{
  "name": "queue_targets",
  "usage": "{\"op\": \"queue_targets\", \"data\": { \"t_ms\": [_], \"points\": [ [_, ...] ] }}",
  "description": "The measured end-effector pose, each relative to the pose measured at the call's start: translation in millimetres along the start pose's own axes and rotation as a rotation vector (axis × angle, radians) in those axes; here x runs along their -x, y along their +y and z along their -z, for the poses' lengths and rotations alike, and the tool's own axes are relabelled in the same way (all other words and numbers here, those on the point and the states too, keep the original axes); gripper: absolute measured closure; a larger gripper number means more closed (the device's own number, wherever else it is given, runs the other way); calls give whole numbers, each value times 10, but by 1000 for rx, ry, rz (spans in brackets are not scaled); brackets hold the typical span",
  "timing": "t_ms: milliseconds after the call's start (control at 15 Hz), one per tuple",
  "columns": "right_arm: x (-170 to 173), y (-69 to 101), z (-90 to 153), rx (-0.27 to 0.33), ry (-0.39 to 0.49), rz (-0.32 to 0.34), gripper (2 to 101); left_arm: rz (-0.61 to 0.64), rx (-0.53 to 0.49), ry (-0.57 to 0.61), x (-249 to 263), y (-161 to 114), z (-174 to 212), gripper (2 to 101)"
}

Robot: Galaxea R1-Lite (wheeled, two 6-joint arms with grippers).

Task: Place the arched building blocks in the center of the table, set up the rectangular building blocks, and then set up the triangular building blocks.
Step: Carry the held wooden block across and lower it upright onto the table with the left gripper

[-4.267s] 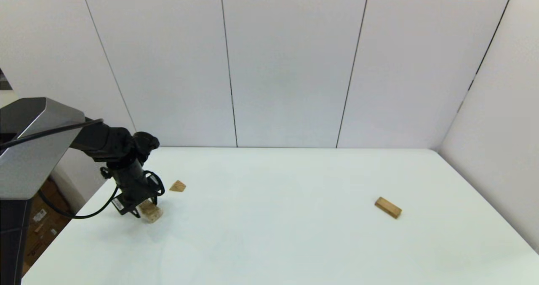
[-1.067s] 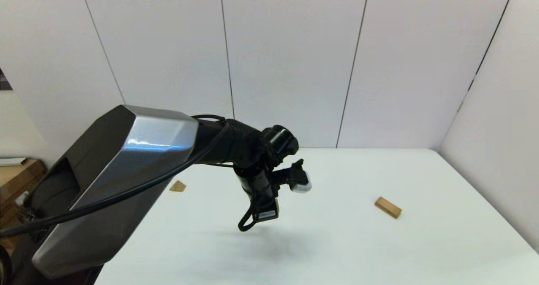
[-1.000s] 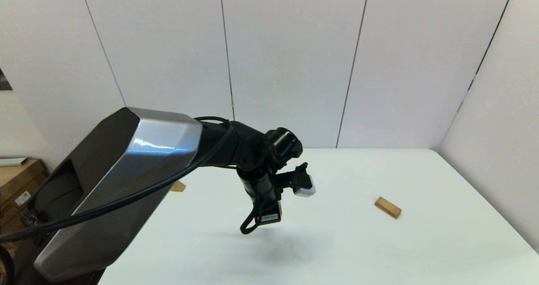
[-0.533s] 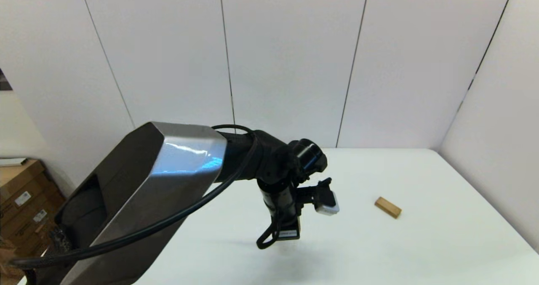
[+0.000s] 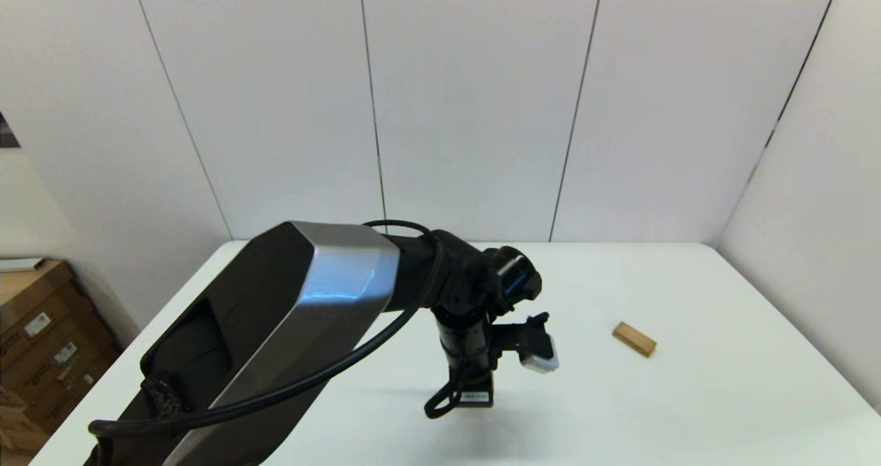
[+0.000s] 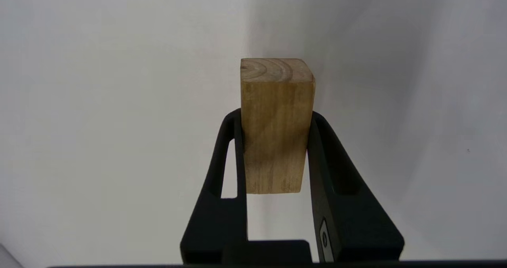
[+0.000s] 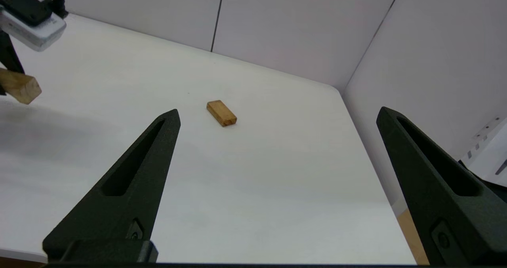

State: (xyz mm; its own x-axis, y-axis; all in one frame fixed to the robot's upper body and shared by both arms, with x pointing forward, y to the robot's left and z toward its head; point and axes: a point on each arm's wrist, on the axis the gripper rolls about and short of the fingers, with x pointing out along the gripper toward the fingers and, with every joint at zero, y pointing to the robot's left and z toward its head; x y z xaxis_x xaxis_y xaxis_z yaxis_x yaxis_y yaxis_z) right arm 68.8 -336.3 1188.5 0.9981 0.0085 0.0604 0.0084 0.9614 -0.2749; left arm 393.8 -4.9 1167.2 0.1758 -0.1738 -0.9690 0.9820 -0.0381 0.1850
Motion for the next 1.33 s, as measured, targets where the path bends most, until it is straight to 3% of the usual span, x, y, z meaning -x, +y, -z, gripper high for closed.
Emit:
{"op": "queue_targets", "data": {
  "t_ms": [1333],
  "points": [
    [0,0,0,1,0,0,43,35,25,19,-106,38,80,771]
  ]
}}
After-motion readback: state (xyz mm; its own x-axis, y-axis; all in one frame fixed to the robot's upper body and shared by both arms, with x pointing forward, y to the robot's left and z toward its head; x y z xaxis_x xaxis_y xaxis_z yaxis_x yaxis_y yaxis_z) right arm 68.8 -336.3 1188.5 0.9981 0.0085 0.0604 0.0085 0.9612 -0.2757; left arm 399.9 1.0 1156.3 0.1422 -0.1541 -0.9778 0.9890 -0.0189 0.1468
